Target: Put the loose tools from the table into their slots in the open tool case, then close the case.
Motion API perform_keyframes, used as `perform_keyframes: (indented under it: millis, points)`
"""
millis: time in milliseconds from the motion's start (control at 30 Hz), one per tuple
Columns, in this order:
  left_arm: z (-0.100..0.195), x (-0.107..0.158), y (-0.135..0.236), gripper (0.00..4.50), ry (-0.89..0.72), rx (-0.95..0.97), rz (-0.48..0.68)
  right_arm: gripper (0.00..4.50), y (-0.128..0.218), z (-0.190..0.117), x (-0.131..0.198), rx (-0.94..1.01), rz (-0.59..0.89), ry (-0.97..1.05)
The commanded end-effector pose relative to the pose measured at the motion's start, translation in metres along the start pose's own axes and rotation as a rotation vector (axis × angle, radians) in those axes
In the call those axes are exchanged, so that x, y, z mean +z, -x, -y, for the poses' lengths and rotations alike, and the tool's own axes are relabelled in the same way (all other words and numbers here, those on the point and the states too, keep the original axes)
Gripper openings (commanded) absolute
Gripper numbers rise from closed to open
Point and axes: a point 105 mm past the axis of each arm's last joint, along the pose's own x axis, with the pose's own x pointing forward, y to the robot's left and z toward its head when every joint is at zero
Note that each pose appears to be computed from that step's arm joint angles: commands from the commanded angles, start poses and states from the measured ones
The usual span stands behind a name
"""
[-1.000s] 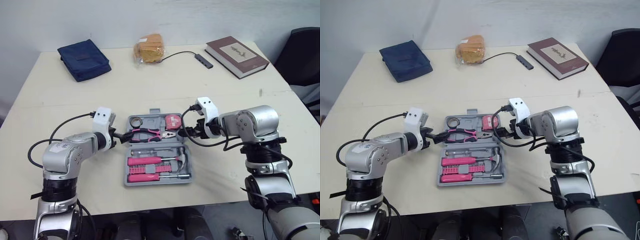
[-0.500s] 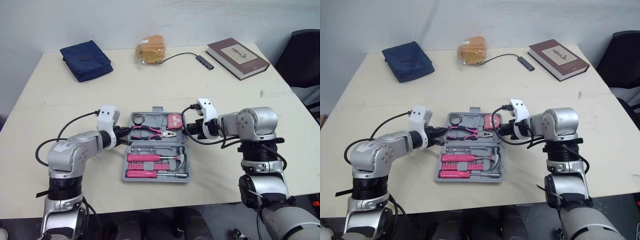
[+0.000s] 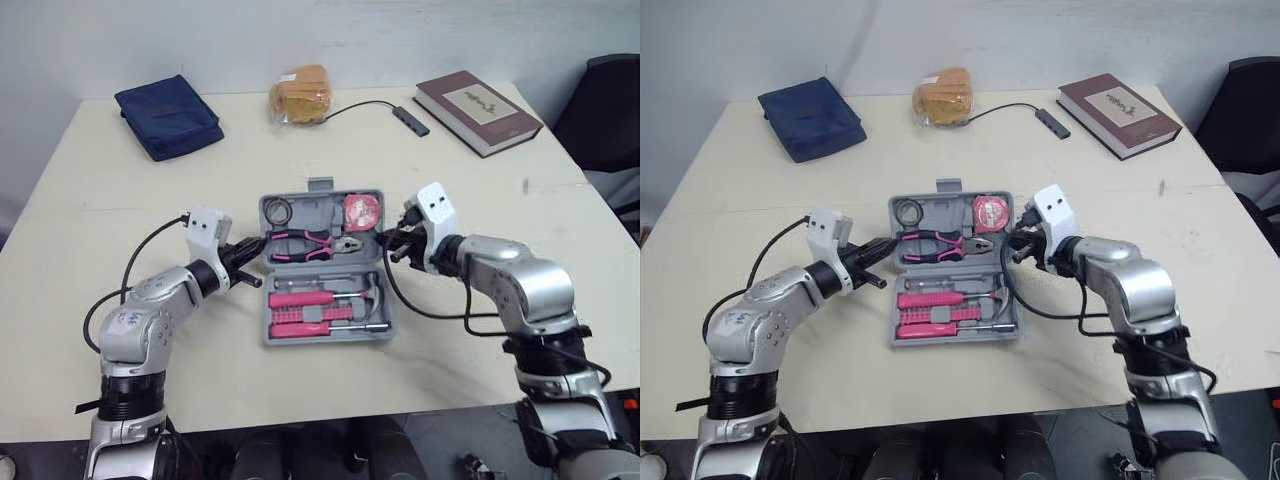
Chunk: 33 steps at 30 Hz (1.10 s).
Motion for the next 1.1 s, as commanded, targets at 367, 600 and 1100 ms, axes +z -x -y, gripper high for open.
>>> perform_keyframes:
  millis: [367, 600, 1100]
  points:
    - [0.014, -0.010, 0.047, 0.00, -0.627, -0.083, 0.209, 0.05, 0.037, -0.006, -0.048, -0.137, 0.183, 0.691]
    - [0.001, -0.021, 0.068, 2.18, -0.664, -0.085, 0.153, 1.61, 0.048, -0.019, -0.057, -0.128, 0.208, 0.746]
    - [-0.044, -0.021, 0.107, 3.05, -0.390, 0.006, 0.043, 2.59, 0.131, -0.023, -0.083, 0.027, 0.072, 0.368]
